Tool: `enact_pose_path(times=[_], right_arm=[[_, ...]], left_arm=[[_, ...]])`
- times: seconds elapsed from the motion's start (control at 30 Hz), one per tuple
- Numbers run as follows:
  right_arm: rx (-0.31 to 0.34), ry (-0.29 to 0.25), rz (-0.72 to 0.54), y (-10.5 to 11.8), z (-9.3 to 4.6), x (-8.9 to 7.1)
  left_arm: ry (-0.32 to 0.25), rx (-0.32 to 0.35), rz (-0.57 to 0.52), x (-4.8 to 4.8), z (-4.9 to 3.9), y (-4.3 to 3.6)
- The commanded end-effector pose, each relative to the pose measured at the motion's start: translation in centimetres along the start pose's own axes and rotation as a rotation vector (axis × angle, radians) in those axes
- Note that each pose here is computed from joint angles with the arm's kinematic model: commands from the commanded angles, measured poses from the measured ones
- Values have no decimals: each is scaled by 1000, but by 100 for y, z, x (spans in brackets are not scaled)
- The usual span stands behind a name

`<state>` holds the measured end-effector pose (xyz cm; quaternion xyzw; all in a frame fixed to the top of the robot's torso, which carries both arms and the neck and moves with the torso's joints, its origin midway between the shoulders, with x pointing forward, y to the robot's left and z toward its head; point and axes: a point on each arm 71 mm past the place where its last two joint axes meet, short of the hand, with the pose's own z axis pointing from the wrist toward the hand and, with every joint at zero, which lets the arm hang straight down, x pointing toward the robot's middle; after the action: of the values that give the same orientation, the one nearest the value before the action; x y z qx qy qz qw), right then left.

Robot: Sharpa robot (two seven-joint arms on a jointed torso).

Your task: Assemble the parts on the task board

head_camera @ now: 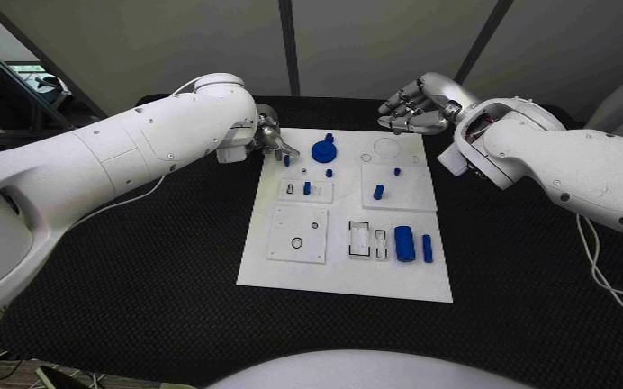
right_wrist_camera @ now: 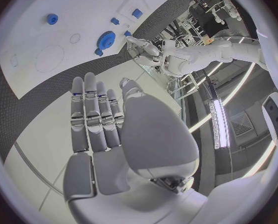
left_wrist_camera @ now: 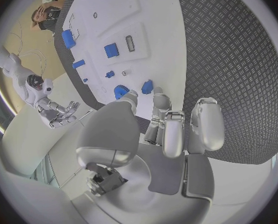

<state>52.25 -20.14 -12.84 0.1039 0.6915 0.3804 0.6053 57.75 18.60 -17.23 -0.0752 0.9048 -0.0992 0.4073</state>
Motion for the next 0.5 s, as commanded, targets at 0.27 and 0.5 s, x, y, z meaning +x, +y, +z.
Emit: enact_pose_path(times=[0.27,0.5], right_arm=[[-14,4,-2,25,8,3],[-15,5,-1,30,11,7]], left_arm=[[-1,-1,7,-8,-7,-11],[-2,4,7,-8,-1,-27]])
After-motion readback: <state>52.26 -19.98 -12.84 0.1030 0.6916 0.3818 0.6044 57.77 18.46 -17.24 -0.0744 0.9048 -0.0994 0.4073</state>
